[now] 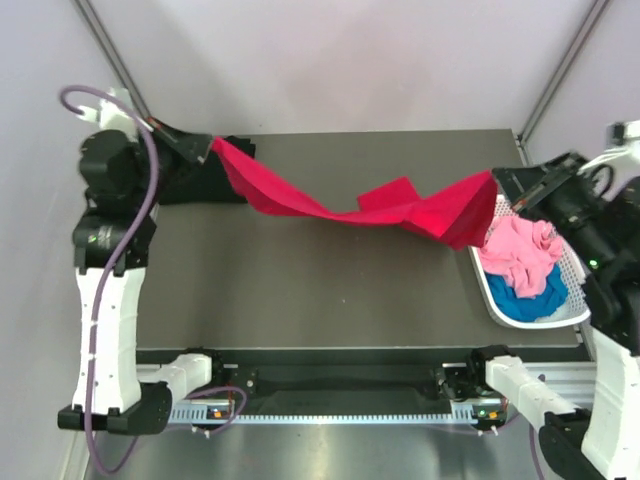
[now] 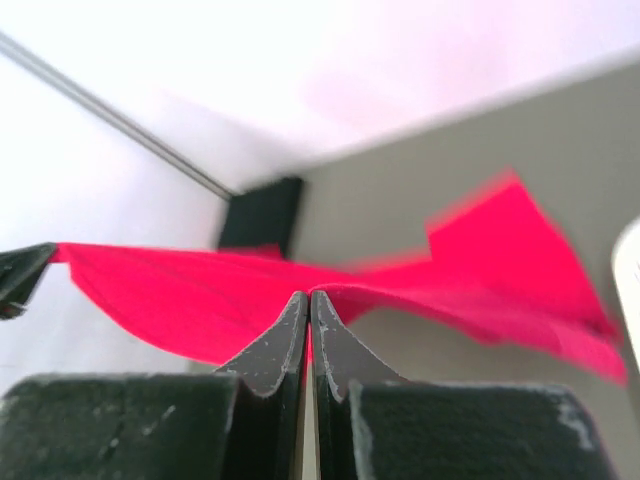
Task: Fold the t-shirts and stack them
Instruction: Flatten the tshirt out
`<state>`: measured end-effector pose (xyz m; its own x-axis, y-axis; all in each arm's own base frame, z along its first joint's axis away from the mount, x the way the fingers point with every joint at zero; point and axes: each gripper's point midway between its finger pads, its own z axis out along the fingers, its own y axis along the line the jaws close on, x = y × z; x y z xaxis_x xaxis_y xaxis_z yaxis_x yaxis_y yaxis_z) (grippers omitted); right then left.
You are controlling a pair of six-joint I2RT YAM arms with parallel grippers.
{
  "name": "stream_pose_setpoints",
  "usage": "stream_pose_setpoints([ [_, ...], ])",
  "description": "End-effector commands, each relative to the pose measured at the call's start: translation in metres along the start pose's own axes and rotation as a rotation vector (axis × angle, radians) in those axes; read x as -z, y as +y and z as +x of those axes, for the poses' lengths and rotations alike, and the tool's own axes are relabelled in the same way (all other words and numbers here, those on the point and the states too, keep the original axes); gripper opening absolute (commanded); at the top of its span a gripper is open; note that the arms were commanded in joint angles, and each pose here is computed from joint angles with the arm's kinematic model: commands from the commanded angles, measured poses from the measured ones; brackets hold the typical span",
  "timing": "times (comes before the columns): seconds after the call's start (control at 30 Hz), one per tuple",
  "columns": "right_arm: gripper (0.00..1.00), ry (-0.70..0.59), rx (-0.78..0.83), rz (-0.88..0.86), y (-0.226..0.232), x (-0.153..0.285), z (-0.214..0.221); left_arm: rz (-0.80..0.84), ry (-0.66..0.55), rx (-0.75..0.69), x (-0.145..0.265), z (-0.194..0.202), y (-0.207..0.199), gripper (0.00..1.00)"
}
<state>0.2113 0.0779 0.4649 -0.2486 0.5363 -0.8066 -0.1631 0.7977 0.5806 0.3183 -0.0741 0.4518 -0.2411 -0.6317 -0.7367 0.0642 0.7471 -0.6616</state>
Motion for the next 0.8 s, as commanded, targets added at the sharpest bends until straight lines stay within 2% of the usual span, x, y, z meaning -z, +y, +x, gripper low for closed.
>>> stream_pose_setpoints([
  [0.0, 0.0, -0.089, 0.0, -0.173, 0.053, 0.034, -0.039, 0.175, -0.112, -0.02, 0.058, -0.048, -0.065, 0.0],
  [0.13, 0.0, -0.159, -0.01, -0.264, 0.082, 0.082, -0.057, 0.289, -0.22, -0.006, 0.118, -0.072, -0.101, 0.0],
  [0.23, 0.0, -0.183, -0.045, -0.317, 0.092, 0.111, -0.057, 0.328, -0.223, 0.026, 0.141, -0.07, -0.11, 0.0],
  [0.33, 0.0, -0.21, -0.059, -0.329, 0.095, 0.13, -0.058, 0.325, -0.205, 0.047, 0.149, -0.065, -0.108, 0.0],
  [0.43, 0.0, -0.235, -0.04, -0.304, 0.091, 0.125, -0.063, 0.283, -0.21, 0.042, 0.143, -0.061, -0.097, 0.0],
  [0.5, 0.0, -0.222, -0.029, -0.285, 0.086, 0.105, -0.063, 0.239, -0.212, 0.036, 0.128, -0.057, -0.083, 0.0],
  [0.57, 0.0, -0.188, -0.027, -0.256, 0.077, 0.066, -0.061, 0.206, -0.216, 0.023, 0.112, -0.053, -0.072, 0.0],
  [0.67, 0.0, -0.152, -0.029, -0.23, 0.062, -0.003, -0.058, 0.069, -0.158, 0.014, 0.046, -0.026, -0.022, 0.0],
  [0.7, 0.0, -0.139, -0.029, -0.226, 0.058, -0.022, -0.056, 0.05, -0.174, 0.01, 0.029, -0.027, -0.015, 0.0],
  [0.73, 0.0, -0.12, -0.041, -0.207, 0.05, -0.045, -0.051, 0.008, -0.132, 0.009, 0.0, -0.015, 0.001, 0.0],
  [0.77, 0.0, -0.104, -0.039, -0.186, 0.041, -0.082, -0.051, -0.026, -0.106, 0.002, -0.018, -0.006, 0.015, 0.0],
])
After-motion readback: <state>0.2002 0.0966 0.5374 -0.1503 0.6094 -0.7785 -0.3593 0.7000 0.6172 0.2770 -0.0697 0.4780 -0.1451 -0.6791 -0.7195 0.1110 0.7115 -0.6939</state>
